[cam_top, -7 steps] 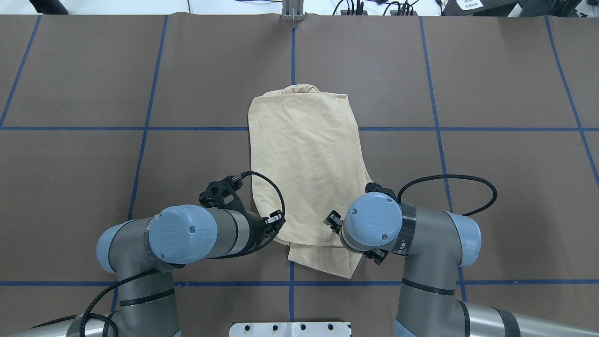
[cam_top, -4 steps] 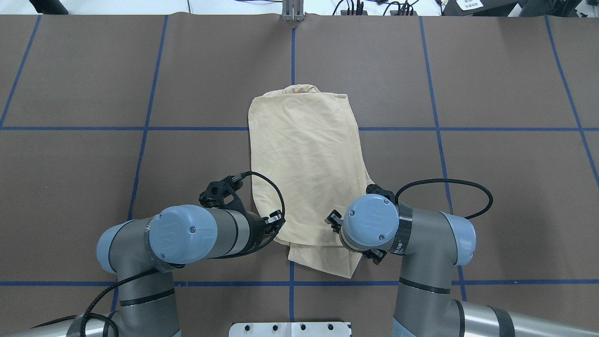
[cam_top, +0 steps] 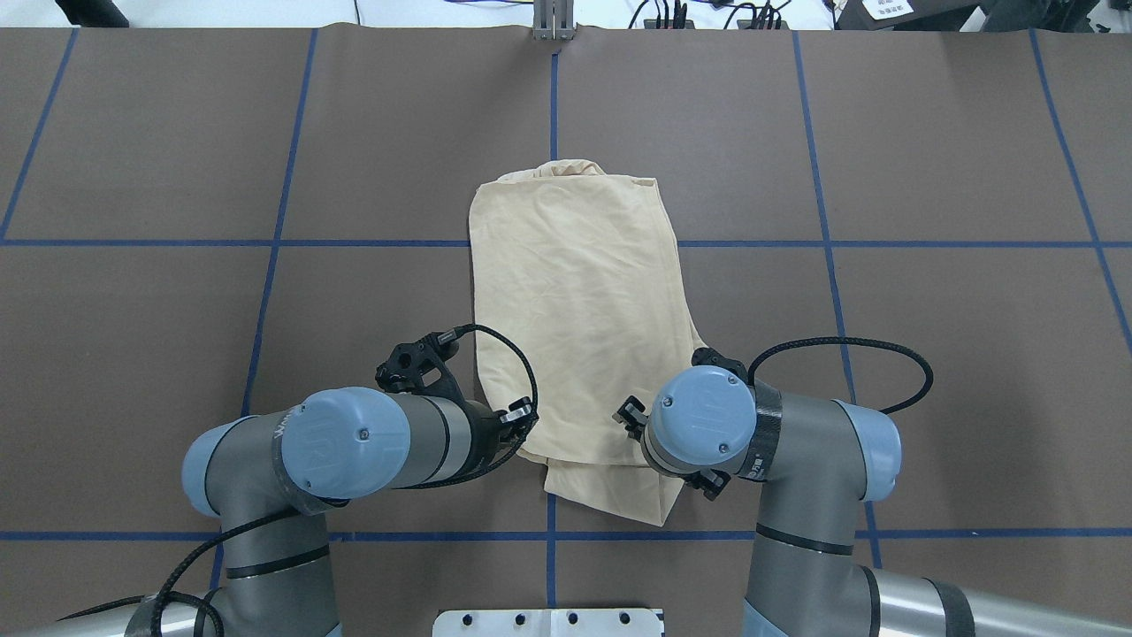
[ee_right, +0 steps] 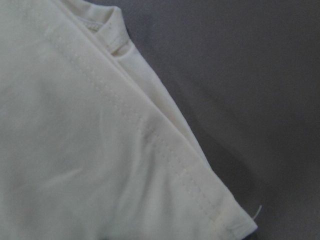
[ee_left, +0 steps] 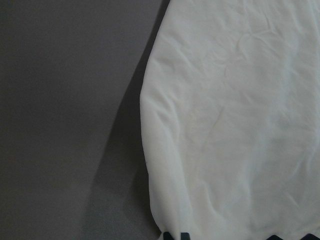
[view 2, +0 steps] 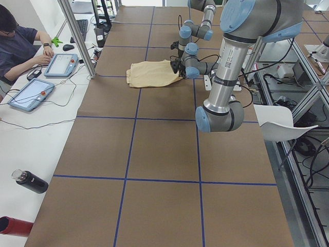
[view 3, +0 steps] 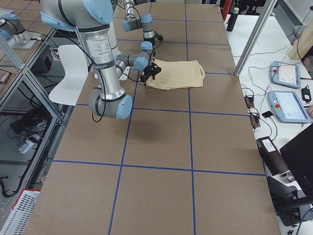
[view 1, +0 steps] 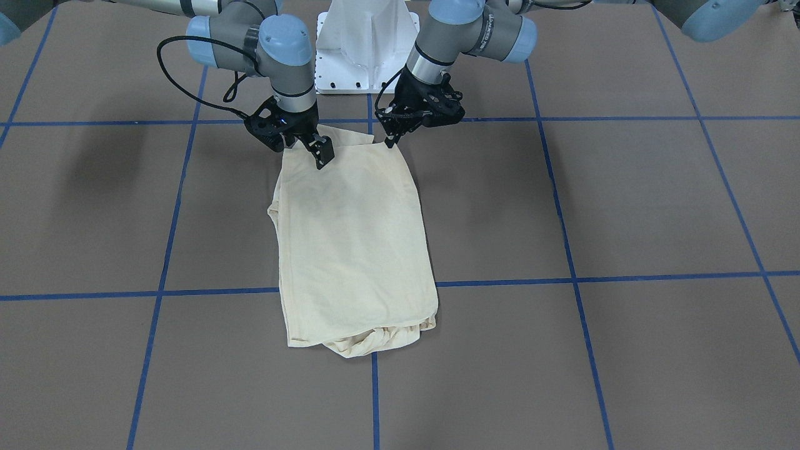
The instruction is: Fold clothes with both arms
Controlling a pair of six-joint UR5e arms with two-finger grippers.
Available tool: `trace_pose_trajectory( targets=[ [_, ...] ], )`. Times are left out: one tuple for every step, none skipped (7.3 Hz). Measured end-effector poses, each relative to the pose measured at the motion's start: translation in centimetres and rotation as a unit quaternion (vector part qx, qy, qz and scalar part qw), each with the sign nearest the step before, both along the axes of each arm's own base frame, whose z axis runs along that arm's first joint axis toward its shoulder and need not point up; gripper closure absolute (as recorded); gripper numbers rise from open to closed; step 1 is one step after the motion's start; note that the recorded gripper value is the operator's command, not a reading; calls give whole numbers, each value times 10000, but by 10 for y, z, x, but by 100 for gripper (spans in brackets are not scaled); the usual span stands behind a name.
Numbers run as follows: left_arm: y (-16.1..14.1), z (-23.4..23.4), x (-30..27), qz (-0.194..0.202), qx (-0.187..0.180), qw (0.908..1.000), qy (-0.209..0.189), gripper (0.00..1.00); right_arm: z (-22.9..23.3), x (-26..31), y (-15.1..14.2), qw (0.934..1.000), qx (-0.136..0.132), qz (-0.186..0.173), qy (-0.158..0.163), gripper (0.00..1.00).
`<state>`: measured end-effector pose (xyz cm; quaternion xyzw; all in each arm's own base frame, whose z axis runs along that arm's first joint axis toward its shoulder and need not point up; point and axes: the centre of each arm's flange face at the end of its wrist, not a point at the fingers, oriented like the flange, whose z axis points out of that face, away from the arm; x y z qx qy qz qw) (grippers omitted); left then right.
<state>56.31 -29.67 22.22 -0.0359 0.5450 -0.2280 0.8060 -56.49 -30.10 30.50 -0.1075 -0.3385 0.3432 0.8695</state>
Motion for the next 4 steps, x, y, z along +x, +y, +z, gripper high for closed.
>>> trace_pose_trajectory(
  targets=[
    [0, 0, 0, 0, 0, 10000, 1, 100, 1, 1, 0, 10000, -2, -1, 3, 1],
    [0, 0, 0, 0, 0, 10000, -1, 100, 2, 1, 1, 10000, -2, -10, 12, 1],
    [0, 0, 1, 0, -1, 10000, -4, 100, 2, 0, 2, 10000, -2, -20, 22, 1],
    [0, 0, 1, 0, -1, 10000, -5, 100, 3, -1, 3, 10000, -3, -21, 28, 2]
  ],
)
